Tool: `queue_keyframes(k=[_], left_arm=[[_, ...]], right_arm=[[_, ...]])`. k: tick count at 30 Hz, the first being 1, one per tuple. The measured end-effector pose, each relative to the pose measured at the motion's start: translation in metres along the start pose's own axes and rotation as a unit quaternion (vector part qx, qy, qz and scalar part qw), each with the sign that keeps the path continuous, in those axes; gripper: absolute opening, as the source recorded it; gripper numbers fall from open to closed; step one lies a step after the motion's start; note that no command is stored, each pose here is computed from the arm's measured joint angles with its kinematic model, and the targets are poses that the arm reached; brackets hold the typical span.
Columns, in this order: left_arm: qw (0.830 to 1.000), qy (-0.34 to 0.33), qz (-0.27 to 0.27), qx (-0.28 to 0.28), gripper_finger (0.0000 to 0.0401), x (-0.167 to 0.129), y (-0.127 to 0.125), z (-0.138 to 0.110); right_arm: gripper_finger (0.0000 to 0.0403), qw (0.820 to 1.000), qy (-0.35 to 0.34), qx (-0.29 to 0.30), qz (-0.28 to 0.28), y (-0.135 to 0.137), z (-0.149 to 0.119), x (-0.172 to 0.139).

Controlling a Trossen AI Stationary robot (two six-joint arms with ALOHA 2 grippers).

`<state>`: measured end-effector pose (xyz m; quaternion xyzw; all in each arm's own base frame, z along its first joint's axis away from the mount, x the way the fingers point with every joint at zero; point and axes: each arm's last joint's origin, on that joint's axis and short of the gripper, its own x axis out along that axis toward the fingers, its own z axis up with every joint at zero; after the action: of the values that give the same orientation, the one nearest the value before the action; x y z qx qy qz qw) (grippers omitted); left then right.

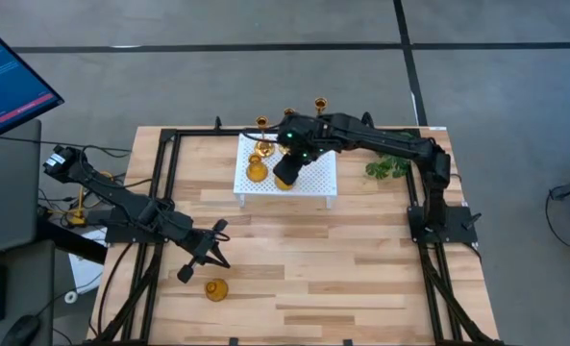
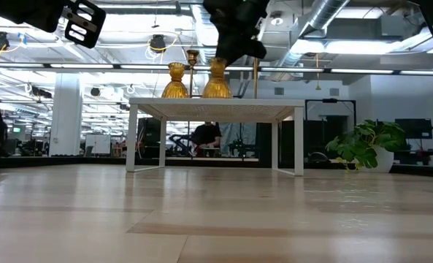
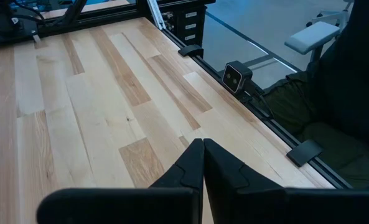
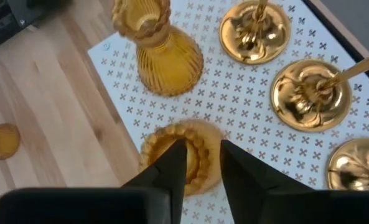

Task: Pick & Place candle stick holders
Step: Put the right yellow glass candle holder on the shelf aligned with the other yellow glass candle holder

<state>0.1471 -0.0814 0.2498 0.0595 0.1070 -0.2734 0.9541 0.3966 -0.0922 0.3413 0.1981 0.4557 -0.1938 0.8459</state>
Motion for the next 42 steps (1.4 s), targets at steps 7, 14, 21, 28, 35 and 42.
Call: queue_keyframes(k=[7, 14, 21, 28, 35, 42], left_arm=[[1.0, 0.0, 0.0, -0.004, 0.0008, 0.0, 0.0, 0.0], [1.0, 0.0, 0.0, -0.004, 0.0006, 0.0, 0.0, 0.0], [1.0, 0.004, 0.0, -0.004, 0.0009, 0.0, 0.0, -0.001], [1.0, 0.004, 0.0, -0.004, 0.0007, 0.0, 0.0, -0.001], [1.0, 0.013, -0.001, -0.005, 0.0006, 0.0, 0.0, -0.003], [1.0, 0.025, -0.002, -0.014, 0.0008, 0.0, -0.001, -0.005]], right_arm=[[0.0091, 1.0, -0.005, 0.0, 0.003, 0.0, 0.001, -0.003], [0.0073, 0.998, -0.054, -0.013, 0.024, 0.011, 0.014, -0.04], [0.0021, 0.997, -0.057, -0.059, 0.015, 0.049, -0.002, -0.064], [0.0001, 0.989, -0.05, -0.12, -0.067, 0.099, -0.039, -0.049], [0.0, 0.987, -0.074, -0.122, -0.077, 0.118, -0.058, -0.015], [0.0, 0.984, -0.084, -0.131, -0.082, 0.109, -0.064, 0.024]])
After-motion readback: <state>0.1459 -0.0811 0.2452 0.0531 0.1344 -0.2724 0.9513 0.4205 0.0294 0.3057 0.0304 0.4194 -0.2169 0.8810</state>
